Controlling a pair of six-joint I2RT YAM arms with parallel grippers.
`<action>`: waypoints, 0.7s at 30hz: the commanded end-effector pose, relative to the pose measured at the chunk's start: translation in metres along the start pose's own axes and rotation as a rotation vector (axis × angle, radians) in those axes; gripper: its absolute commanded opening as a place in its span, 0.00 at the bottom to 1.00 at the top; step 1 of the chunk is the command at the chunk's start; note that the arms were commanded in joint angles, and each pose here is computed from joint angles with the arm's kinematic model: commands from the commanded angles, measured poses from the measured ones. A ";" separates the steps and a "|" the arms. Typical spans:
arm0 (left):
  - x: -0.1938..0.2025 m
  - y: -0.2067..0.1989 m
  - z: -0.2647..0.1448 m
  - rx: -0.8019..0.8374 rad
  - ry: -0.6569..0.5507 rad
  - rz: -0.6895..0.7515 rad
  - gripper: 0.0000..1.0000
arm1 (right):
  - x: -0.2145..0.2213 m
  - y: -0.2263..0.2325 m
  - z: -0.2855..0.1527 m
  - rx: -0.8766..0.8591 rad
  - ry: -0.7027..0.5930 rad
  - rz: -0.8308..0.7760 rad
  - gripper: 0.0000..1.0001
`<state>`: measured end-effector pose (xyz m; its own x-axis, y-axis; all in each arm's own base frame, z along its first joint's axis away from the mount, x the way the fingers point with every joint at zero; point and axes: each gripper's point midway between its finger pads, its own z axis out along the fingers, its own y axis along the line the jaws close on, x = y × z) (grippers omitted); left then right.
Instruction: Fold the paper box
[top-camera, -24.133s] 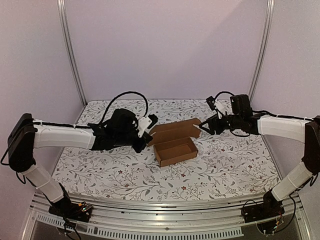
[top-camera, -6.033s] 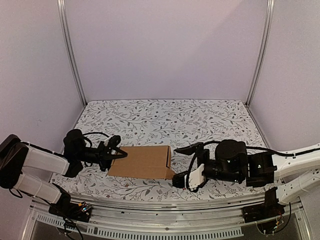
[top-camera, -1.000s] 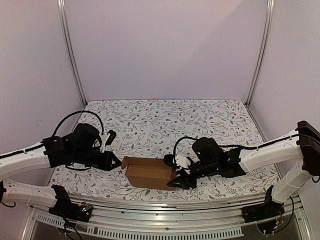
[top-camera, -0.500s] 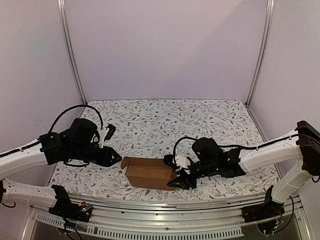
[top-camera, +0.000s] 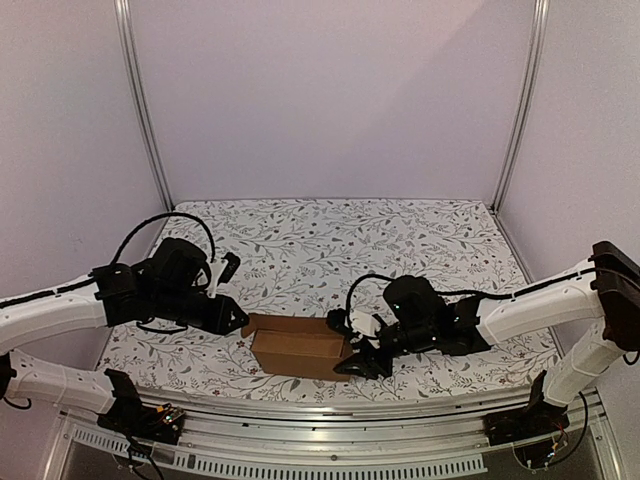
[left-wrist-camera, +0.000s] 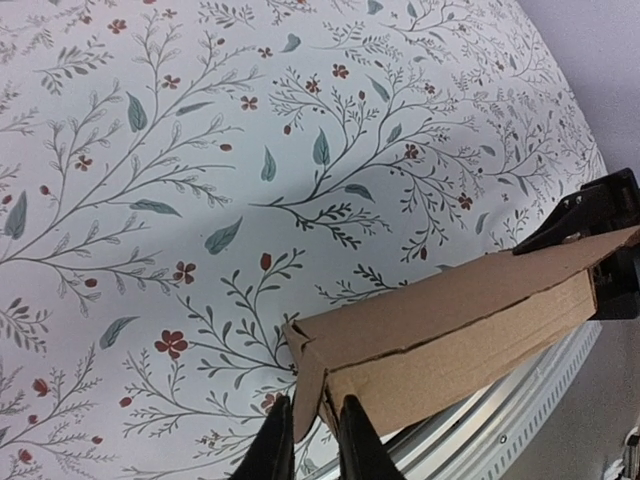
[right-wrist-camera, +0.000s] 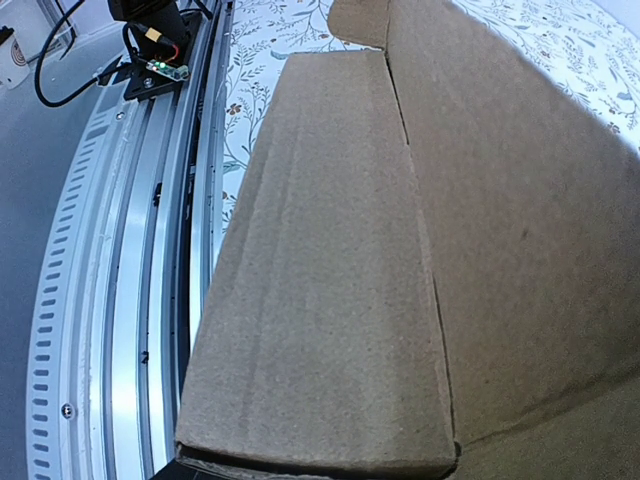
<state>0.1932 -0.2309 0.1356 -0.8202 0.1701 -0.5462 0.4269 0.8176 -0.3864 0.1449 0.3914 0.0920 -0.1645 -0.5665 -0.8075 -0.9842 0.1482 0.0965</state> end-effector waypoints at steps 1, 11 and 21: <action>0.004 -0.004 0.007 0.019 0.013 0.021 0.13 | 0.004 -0.001 0.004 -0.012 0.007 0.021 0.40; 0.005 -0.008 0.010 0.037 0.024 0.009 0.00 | 0.007 -0.001 0.006 -0.014 0.012 0.029 0.39; 0.005 -0.015 0.008 0.062 0.025 -0.020 0.00 | 0.007 -0.004 0.009 -0.006 0.013 0.031 0.39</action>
<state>0.1931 -0.2365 0.1298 -0.8324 0.1679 -0.5281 0.4201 0.8127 -0.4038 0.1453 0.3929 0.0887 -0.1787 -0.5640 -0.8062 -0.9823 0.1495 0.1132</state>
